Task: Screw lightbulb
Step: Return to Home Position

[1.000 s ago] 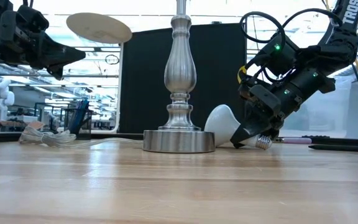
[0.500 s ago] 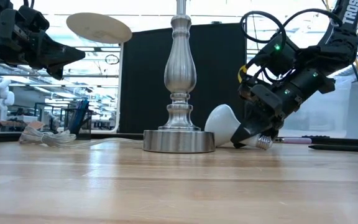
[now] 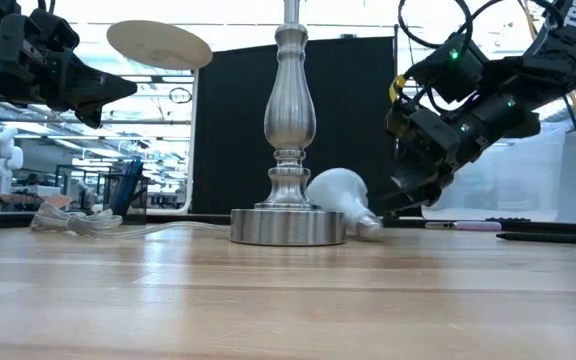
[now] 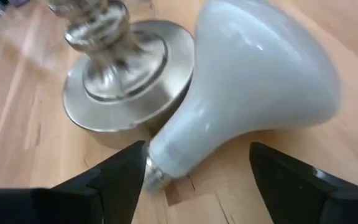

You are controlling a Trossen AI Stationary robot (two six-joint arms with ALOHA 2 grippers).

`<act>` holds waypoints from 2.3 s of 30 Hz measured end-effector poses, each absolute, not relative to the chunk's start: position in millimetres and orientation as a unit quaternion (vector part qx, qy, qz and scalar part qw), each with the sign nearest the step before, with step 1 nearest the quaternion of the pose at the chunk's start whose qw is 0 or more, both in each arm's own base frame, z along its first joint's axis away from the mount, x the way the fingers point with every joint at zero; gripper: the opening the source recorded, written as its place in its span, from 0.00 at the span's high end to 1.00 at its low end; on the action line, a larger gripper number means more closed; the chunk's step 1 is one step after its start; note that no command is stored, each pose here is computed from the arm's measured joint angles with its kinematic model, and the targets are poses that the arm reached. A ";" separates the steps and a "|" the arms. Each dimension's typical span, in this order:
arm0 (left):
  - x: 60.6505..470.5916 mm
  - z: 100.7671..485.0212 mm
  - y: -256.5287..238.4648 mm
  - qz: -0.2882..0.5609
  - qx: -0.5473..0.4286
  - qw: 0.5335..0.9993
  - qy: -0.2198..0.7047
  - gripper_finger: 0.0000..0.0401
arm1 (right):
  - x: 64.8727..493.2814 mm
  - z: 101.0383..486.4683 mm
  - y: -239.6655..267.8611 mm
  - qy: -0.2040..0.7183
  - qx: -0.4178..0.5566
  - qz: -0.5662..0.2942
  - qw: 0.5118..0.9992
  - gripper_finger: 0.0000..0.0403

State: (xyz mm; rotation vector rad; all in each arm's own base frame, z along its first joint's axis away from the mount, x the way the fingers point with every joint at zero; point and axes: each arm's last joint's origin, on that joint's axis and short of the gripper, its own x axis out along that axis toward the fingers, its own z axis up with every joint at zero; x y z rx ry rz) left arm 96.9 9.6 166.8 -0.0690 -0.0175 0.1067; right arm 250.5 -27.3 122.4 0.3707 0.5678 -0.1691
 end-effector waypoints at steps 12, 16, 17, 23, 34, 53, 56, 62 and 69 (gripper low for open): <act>96.9 166.7 9.6 0.053 -0.034 0.998 -0.009 0.99 | 240.0 147.7 -26.4 0.263 0.140 -0.072 0.952 0.32; 96.9 166.7 9.6 0.053 -0.034 0.998 -0.009 0.99 | 233.1 170.8 -25.6 0.220 0.100 -0.059 0.969 0.32; 96.9 166.7 9.6 0.053 -0.034 0.998 -0.009 0.99 | 230.5 177.1 -25.4 0.208 0.087 -0.055 0.973 0.32; 96.9 166.7 9.6 0.053 -0.034 0.998 -0.009 0.99 | 201.7 214.8 -22.2 0.157 0.009 -0.040 0.987 0.33; 96.9 166.7 9.6 0.053 -0.033 0.998 -0.009 0.99 | 142.8 256.4 -15.7 0.070 -0.050 -0.042 0.995 0.71; 96.9 169.5 9.6 0.053 -0.022 0.998 -0.023 0.99 | 100.6 260.8 -12.7 0.003 -0.146 -0.078 0.986 1.00; 96.7 171.9 9.6 0.053 -0.022 0.998 -0.036 0.99 | 97.9 239.3 -12.6 -0.022 -0.134 -0.084 0.987 1.00; 96.8 171.5 9.6 0.053 -0.022 0.998 -0.034 0.99 | 99.3 197.3 -12.8 -0.072 -0.102 -0.090 0.988 1.00; 96.8 171.4 9.6 0.053 -0.023 0.998 -0.033 0.99 | 101.2 182.7 -11.1 -0.069 -0.078 -0.054 0.993 1.00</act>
